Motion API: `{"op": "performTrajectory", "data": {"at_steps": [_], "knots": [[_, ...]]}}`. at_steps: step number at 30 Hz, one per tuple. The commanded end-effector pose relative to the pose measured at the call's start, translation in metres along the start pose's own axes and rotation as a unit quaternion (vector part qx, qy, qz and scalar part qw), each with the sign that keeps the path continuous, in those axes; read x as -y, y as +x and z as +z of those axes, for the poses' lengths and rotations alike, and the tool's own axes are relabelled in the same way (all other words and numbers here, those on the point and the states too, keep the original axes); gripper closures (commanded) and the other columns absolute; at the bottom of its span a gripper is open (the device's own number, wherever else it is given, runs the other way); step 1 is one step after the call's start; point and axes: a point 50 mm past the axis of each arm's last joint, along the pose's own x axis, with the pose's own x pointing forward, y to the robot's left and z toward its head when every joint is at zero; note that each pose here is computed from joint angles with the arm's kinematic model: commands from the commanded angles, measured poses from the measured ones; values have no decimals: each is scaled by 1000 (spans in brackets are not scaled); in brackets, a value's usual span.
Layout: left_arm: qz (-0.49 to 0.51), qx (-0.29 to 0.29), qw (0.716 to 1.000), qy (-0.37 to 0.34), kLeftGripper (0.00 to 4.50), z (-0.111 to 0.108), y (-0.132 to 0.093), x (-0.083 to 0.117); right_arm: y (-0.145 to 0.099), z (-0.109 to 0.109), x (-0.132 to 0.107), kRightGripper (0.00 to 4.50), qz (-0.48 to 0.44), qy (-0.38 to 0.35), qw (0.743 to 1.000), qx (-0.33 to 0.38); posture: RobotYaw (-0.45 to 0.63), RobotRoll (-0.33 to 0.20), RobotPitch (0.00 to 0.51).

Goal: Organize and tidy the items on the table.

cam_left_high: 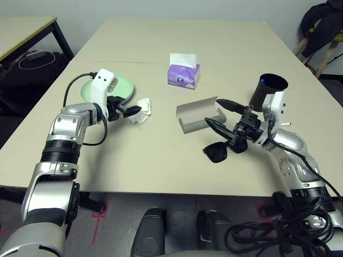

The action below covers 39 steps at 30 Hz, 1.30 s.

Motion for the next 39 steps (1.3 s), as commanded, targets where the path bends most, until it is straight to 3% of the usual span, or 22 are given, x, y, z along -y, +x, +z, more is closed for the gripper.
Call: {"op": "performTrajectory", "data": {"at_steps": [1,7,10,20,26,29,34,39], "knots": [[-14,-28,999,8,19,-10,4,6,0,2,-2,0,2,-3,1000,-4,149,0,58],[-26,-44,999,9,19,-20,9,12,0,4,-1,0,1,-5,1000,-4,149,0,59],[-24,-48,999,3,634,-21,10,13,-1,4,-1,0,1,-6,1000,-4,147,0,61],[-18,-47,999,2,4492,-18,8,12,-2,1,-2,0,-1,-4,1000,-4,148,0,61],[-25,-20,999,-15,4492,-2,3,11,-2,1,-2,0,-1,-4,1000,-3,149,0,61],[-27,27,998,-43,4492,20,-4,8,-1,0,-1,0,-1,-4,1000,-3,151,0,61],[65,130,985,-98,4492,53,-12,-19,-1,-1,-1,0,-2,-3,1000,-2,156,0,61],[203,138,963,-114,4492,54,-12,-48,0,-1,0,0,-4,-2,1000,0,156,0,60]]}}
